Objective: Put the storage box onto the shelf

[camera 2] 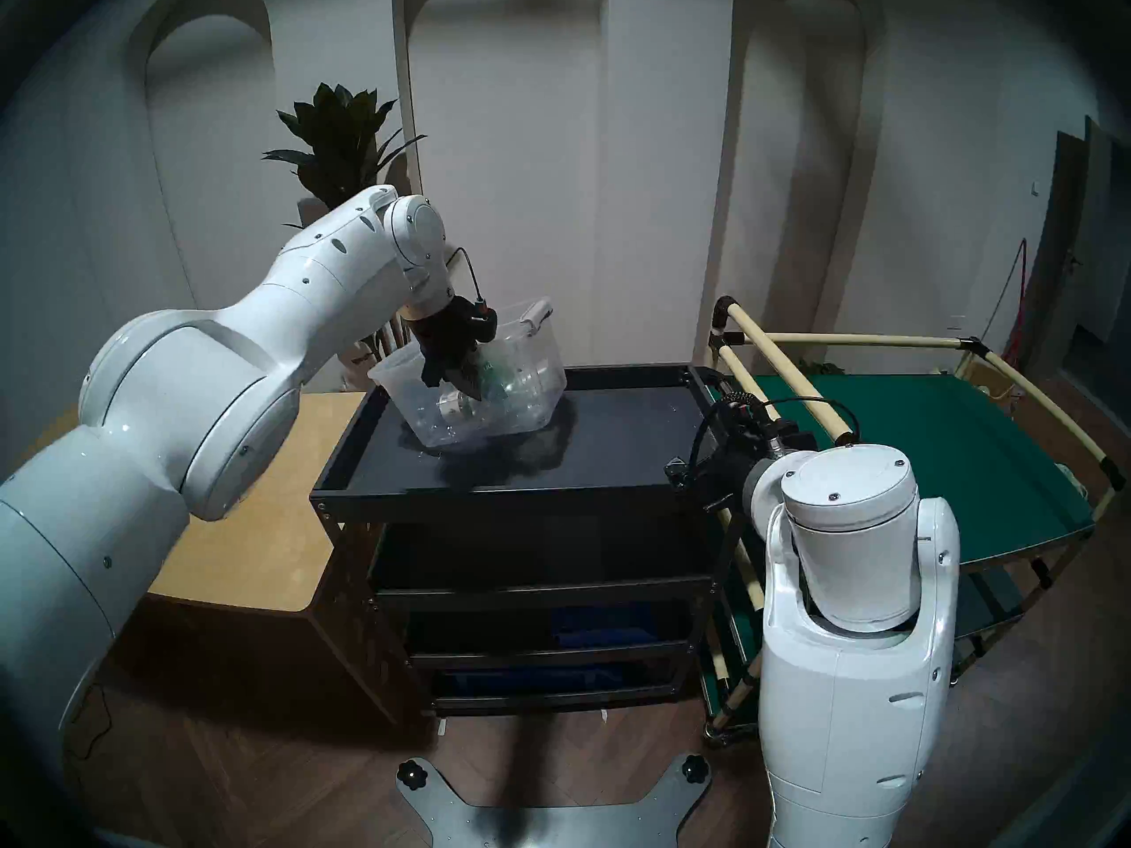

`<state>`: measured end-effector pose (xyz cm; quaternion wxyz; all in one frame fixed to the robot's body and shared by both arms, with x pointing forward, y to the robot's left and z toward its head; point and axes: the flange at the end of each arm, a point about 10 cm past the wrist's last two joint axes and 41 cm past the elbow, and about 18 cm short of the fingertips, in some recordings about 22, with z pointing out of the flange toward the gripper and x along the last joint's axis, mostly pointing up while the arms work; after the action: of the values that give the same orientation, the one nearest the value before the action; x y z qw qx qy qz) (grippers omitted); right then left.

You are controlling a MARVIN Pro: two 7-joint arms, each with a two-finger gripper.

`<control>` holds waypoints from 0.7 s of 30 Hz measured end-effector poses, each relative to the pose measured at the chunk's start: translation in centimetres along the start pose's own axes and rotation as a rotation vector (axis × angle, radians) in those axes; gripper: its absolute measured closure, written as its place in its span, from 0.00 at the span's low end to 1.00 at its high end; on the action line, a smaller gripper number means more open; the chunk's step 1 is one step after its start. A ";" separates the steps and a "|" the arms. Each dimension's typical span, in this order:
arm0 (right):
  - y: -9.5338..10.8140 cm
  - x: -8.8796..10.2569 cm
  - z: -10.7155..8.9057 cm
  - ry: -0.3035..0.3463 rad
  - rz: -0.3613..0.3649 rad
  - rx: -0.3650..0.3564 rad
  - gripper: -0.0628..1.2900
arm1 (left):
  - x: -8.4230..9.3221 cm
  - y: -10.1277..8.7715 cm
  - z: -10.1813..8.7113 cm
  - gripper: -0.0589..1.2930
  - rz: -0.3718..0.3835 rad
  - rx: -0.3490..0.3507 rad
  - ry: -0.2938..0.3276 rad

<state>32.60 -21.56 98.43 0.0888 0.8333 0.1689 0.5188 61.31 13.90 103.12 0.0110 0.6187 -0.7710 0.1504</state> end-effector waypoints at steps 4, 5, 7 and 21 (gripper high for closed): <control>0.0 0.0 -0.1 0.001 -0.001 -0.001 0.03 | 0.3 0.3 0.9 0.82 -0.023 -0.027 0.008; 0.0 0.0 -0.1 0.001 -0.001 -0.002 0.03 | 0.4 0.3 1.0 0.82 -0.024 -0.030 0.009; 0.0 0.0 -0.1 0.001 -0.002 -0.002 0.03 | 0.7 0.3 1.4 0.83 -0.028 -0.039 0.013; 0.0 0.0 -0.2 0.000 -0.006 -0.005 0.03 | 3.4 0.8 3.1 0.84 -0.025 -0.104 0.001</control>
<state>32.44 -21.52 98.52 0.0927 0.8325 0.1702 0.5190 60.29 10.05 100.72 0.0454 0.6268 -0.7700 0.1105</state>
